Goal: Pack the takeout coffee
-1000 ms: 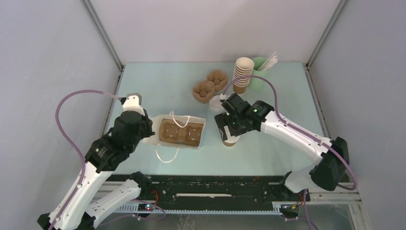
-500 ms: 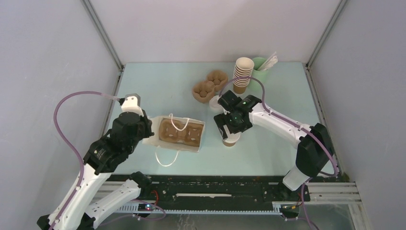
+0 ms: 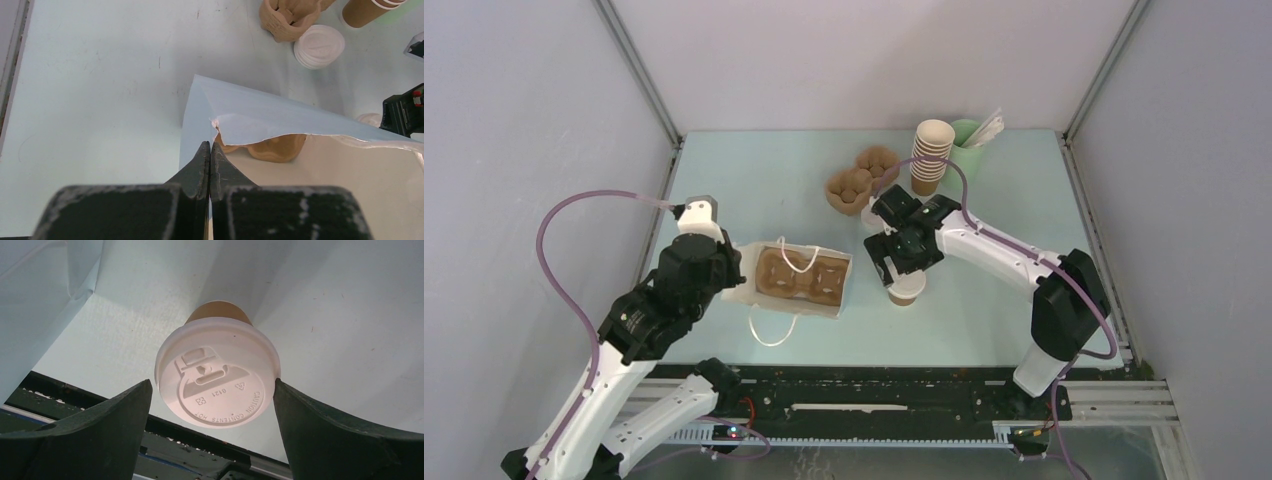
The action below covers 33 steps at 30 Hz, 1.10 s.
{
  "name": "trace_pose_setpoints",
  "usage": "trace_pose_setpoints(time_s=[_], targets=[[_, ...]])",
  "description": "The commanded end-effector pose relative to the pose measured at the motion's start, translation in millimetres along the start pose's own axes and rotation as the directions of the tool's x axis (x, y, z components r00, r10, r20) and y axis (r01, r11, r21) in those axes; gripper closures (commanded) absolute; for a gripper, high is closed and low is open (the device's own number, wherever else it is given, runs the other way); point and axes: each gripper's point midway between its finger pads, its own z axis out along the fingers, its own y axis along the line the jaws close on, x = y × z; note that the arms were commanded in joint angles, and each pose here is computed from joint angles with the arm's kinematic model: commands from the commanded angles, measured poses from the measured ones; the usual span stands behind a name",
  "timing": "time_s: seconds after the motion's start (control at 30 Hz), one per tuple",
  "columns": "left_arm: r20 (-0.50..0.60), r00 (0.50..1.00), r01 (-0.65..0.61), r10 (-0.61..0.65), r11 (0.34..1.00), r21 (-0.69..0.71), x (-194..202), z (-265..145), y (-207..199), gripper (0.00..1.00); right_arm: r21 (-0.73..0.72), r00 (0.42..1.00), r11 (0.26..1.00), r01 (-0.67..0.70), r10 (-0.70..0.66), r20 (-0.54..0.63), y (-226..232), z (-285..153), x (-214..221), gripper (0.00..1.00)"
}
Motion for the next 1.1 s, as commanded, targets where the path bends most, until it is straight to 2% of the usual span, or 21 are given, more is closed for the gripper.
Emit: trace_pose_setpoints(time_s=[0.0,0.47,0.77,1.07], targets=[[0.044,0.999,0.013,-0.014,1.000,0.019,-12,-3,-2,1.00,0.001,1.000,1.000,0.016,-0.016,0.018,-1,-2,-10,0.00],[0.039,0.999,0.017,-0.018,1.000,0.025,-11,-3,-4,1.00,0.034,0.999,0.999,0.040,-0.039,-0.010,-6,6,-5,0.00],[0.036,0.999,0.018,-0.019,0.999,0.028,-11,-2,-5,1.00,0.044,0.998,0.998,0.052,-0.054,0.037,-2,-12,-12,0.00],[0.035,0.999,0.016,-0.017,1.000,0.026,-9,-3,-4,1.00,0.036,0.998,0.998,0.049,-0.050,0.035,-2,-11,-10,0.00]])
